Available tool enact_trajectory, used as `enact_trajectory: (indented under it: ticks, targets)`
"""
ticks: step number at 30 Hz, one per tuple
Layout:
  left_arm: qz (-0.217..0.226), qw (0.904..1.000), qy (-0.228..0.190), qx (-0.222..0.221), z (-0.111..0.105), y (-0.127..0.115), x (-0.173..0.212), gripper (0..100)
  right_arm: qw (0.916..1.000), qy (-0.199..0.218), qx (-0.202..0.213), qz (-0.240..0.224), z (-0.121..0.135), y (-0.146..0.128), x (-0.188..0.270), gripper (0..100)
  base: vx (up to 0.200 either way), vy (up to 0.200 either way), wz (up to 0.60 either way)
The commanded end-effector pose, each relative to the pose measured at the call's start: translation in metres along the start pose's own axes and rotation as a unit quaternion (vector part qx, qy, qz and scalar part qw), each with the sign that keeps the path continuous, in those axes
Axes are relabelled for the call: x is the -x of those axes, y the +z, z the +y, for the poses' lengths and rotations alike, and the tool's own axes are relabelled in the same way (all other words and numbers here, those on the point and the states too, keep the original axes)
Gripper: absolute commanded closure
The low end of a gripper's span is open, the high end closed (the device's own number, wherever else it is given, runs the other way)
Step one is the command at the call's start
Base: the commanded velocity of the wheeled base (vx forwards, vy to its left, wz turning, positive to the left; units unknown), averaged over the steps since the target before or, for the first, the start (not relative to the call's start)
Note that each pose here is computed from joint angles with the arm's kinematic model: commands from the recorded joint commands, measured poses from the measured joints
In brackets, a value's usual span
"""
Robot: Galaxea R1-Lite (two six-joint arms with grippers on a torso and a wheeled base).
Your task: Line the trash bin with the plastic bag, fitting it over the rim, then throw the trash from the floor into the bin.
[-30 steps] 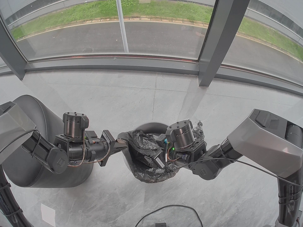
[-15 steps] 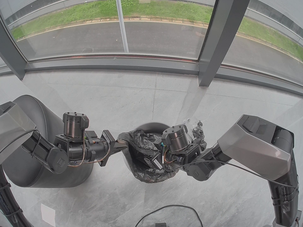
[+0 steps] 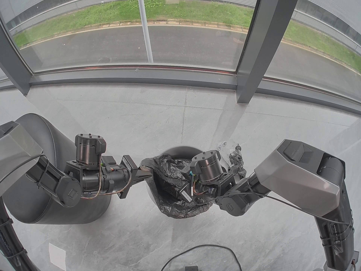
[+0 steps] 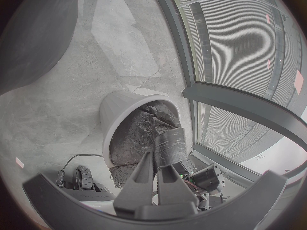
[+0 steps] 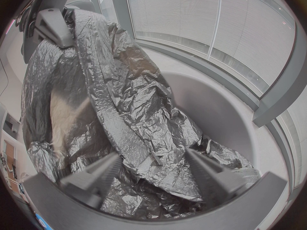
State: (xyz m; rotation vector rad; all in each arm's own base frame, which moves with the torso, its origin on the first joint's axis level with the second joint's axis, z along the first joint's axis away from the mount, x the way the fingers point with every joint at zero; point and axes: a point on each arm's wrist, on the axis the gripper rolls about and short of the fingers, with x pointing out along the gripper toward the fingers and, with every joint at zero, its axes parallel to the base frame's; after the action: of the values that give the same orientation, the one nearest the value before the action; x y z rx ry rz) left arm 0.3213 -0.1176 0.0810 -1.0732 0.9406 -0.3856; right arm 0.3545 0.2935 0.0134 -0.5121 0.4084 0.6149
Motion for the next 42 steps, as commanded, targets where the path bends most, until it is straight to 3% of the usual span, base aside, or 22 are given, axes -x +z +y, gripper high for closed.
enact_trajectory:
  ticks: [1, 9, 21, 27, 33, 42]
  targets:
    - [0.000, 1.0000, 0.000, 0.000, 0.000, 0.000, 0.000, 100, 1.0000, -0.001, -0.002, -0.001, 0.000, -0.001, -0.004, 100, 0.000, 0.000, 0.00]
    - [0.000, 1.0000, 0.000, 0.000, 0.000, 0.000, 0.000, 100, 0.9999, -0.010, -0.005, -0.009, -0.004, 0.006, 0.002, 100, 0.000, 0.000, 0.00]
    - [-0.001, 1.0000, 0.002, -0.004, 0.001, 0.000, 0.000, 100, 0.9968, -0.048, -0.021, -0.061, -0.043, 0.047, 0.062, 100, 0.000, 0.000, 0.00]
    - [0.005, 0.9982, 0.015, -0.058, 0.011, 0.001, -0.007, 100, 0.9948, -0.068, -0.030, -0.069, -0.063, 0.051, 0.065, 100, 0.000, 0.000, 0.00]
    - [0.001, 0.9888, 0.025, -0.147, 0.033, 0.011, -0.018, 100, 0.9923, -0.086, -0.040, -0.079, -0.078, 0.054, 0.056, 100, 0.000, 0.000, 0.00]
    - [-0.033, 0.9863, 0.013, -0.161, 0.032, 0.036, -0.019, 100, 0.9907, -0.096, -0.044, -0.086, -0.085, 0.054, 0.038, 100, 0.000, 0.000, 0.00]
